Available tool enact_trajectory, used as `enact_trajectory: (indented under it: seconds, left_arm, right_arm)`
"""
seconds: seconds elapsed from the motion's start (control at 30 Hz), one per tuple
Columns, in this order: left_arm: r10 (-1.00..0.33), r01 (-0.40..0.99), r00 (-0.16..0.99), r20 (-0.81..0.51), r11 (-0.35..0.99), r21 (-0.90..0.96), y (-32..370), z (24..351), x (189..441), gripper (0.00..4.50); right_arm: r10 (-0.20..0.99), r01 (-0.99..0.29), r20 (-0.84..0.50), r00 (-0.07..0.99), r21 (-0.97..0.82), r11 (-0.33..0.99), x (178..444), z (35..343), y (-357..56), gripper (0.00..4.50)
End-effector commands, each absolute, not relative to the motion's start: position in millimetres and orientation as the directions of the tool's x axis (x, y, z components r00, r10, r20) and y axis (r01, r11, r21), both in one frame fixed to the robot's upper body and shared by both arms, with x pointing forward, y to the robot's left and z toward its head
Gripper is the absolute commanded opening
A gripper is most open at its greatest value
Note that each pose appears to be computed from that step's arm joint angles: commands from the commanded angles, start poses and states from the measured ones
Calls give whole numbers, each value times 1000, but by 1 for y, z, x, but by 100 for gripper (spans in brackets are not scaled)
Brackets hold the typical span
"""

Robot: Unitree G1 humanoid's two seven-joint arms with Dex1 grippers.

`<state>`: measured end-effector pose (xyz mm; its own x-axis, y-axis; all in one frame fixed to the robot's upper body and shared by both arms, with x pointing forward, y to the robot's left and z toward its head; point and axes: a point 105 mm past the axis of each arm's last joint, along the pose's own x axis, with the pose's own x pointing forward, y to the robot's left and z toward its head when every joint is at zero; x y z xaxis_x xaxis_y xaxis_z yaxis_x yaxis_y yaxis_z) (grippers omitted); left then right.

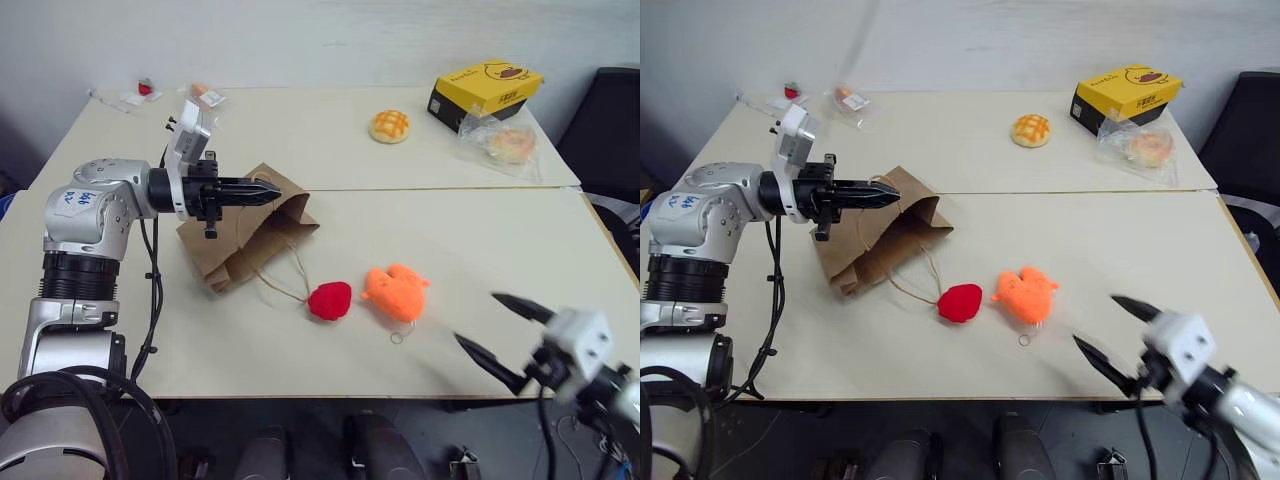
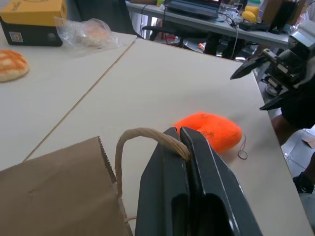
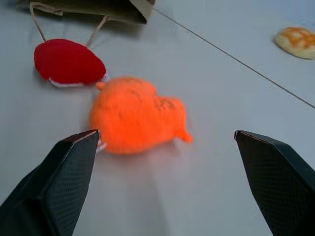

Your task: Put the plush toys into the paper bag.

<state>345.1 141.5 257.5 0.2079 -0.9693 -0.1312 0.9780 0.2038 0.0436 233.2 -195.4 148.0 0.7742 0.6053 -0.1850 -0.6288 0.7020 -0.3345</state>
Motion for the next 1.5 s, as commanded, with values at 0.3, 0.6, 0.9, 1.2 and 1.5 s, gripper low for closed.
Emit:
enact_trajectory:
  seconds: [0.3,0.6,0.9,1.2,1.5]
  left_arm:
    - [-968,974,217,-129,205,100,145,274,341,0]
    - [-969,976,204,-137,191,102,144,277,340,0]
    - [-987,991,131,-97,127,46,139,293,333,0]
    - [-992,993,100,-77,104,-46,135,298,330,0]
    - [-995,989,83,-62,90,-118,129,297,327,0]
  right_arm:
    - [571,-674,-379,728,-244,697,271,124,-163,409]
    - [642,-746,-385,662,-260,613,278,134,-151,127]
    - [885,-910,-218,412,-152,386,272,188,-89,1]
    - [908,-919,-168,385,-156,361,314,198,-7,1]
    - [901,-917,-186,393,-158,367,337,184,57,1]
